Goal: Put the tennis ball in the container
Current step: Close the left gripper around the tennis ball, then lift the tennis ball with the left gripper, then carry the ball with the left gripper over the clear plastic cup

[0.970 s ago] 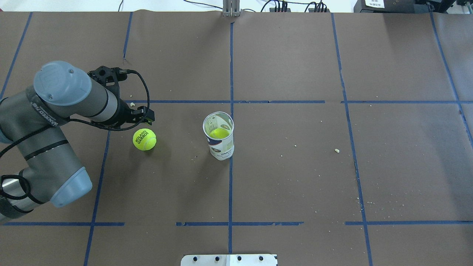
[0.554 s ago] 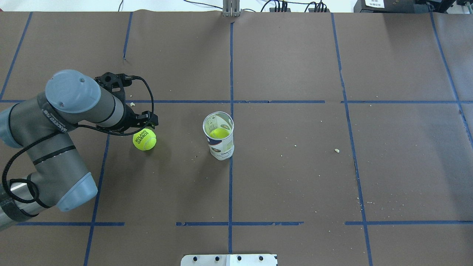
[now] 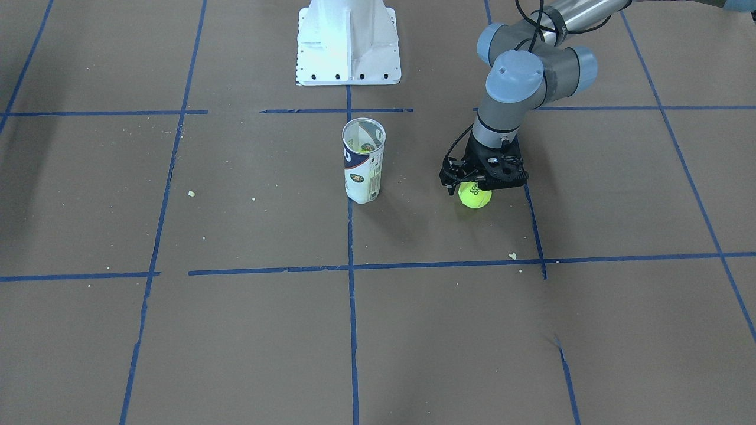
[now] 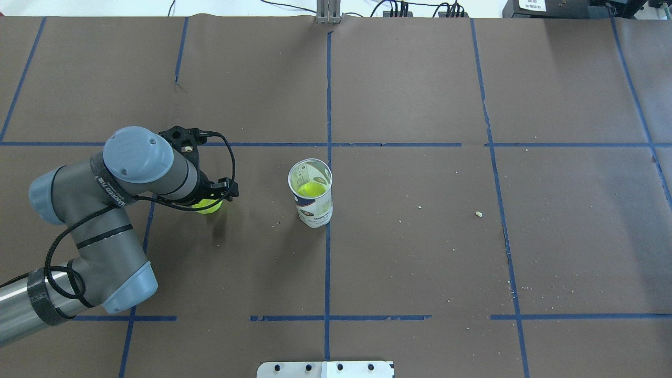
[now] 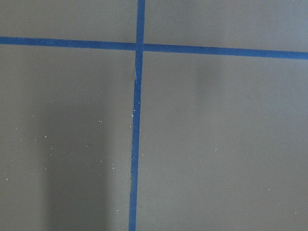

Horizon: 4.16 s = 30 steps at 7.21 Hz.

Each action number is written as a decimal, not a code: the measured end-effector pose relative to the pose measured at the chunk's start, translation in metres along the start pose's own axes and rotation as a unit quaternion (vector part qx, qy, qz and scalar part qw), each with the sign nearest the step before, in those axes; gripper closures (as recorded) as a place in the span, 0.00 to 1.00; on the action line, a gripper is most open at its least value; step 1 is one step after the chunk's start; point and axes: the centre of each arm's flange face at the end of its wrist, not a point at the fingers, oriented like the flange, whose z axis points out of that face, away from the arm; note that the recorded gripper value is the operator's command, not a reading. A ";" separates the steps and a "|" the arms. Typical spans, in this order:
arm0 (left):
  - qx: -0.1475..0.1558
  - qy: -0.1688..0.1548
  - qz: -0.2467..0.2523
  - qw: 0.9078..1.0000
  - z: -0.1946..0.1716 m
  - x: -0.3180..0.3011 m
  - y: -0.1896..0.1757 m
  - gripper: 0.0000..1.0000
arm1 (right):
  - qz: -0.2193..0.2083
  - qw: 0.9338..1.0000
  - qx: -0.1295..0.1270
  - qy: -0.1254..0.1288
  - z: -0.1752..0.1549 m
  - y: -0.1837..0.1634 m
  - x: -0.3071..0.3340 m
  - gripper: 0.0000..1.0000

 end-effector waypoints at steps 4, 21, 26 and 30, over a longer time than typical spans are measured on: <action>-0.002 -0.006 0.002 1.000 0.011 -0.006 -0.002 0.13 | 0.000 1.000 0.000 0.000 0.000 0.000 0.000 0.00; -0.015 0.048 -0.080 0.996 -0.257 0.095 -0.009 1.00 | 0.000 1.000 0.000 0.000 0.000 0.000 0.000 0.00; -0.052 0.024 -0.129 0.990 -0.223 0.221 -0.009 1.00 | 0.000 1.000 0.000 0.000 0.000 0.000 0.000 0.00; -0.057 0.018 -0.129 0.990 -0.214 0.230 0.000 0.41 | 0.000 1.000 0.000 0.000 0.000 0.000 0.000 0.00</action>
